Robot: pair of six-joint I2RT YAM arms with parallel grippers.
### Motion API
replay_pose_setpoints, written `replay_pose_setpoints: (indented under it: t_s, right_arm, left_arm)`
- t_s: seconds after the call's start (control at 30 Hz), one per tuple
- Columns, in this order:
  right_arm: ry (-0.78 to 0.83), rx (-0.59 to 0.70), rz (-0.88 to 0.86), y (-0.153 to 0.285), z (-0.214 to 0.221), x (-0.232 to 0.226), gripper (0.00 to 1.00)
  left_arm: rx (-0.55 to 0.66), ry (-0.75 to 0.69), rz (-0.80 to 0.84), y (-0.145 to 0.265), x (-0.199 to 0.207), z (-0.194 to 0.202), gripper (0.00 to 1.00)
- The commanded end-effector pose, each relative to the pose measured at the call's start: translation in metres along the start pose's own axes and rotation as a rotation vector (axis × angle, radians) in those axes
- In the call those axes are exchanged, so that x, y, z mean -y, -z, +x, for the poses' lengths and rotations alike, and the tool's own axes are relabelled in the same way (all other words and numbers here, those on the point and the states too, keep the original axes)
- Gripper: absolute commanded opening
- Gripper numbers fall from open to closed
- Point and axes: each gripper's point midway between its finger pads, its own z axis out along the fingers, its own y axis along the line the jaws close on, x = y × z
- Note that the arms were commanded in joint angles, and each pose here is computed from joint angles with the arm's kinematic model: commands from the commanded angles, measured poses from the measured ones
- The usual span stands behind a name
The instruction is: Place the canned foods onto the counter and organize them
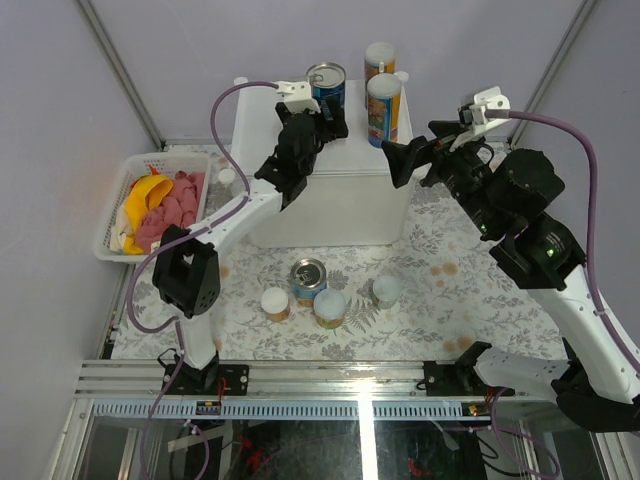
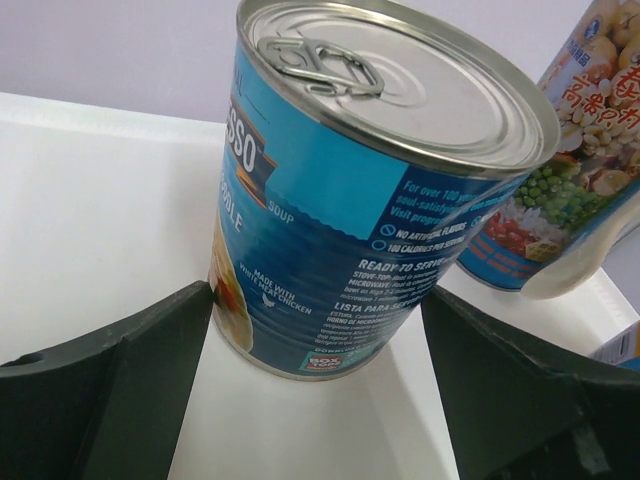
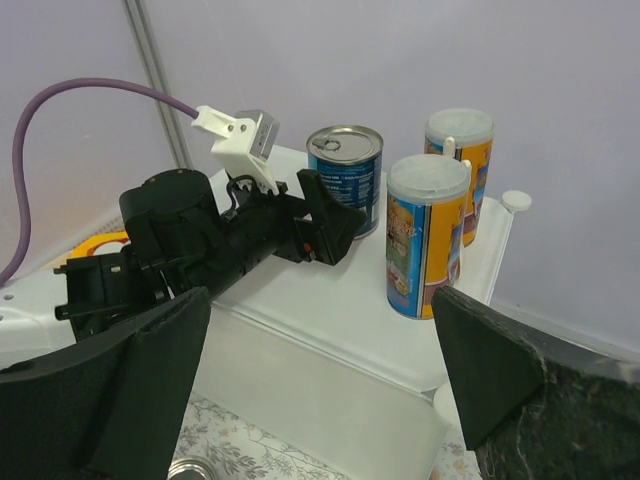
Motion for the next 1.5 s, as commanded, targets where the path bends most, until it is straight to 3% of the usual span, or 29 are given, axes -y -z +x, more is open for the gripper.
replay_pose_setpoints:
  t_s: [0.0,0.43,0.67,1.13,1.47]
  right_arm:
    - [0.017,0.049,0.041,-0.001,-0.012,0.008,1.0]
    - [0.033,0.045,0.065,-0.002,-0.009,0.012,1.0]
    - [0.027,0.038,0.053,-0.004,-0.007,0.01,1.0]
    - [0.025,0.005,0.044,-0.006,0.002,0.007,1.0]
    - [-0.004,-0.012,0.021,-0.013,0.019,0.001,0.99]
  left_arm:
    - [0.043,0.047,0.103,-0.014,0.019,-0.01,0.84]
    - [0.042,0.052,0.101,-0.024,0.021,-0.007,0.84]
    - [0.06,0.066,0.063,-0.018,0.013,-0.015,1.0]
    - [0.111,0.066,0.082,0.005,0.016,-0.05,1.0]
    - [0.069,0.052,0.157,0.042,0.026,-0.058,1.0]
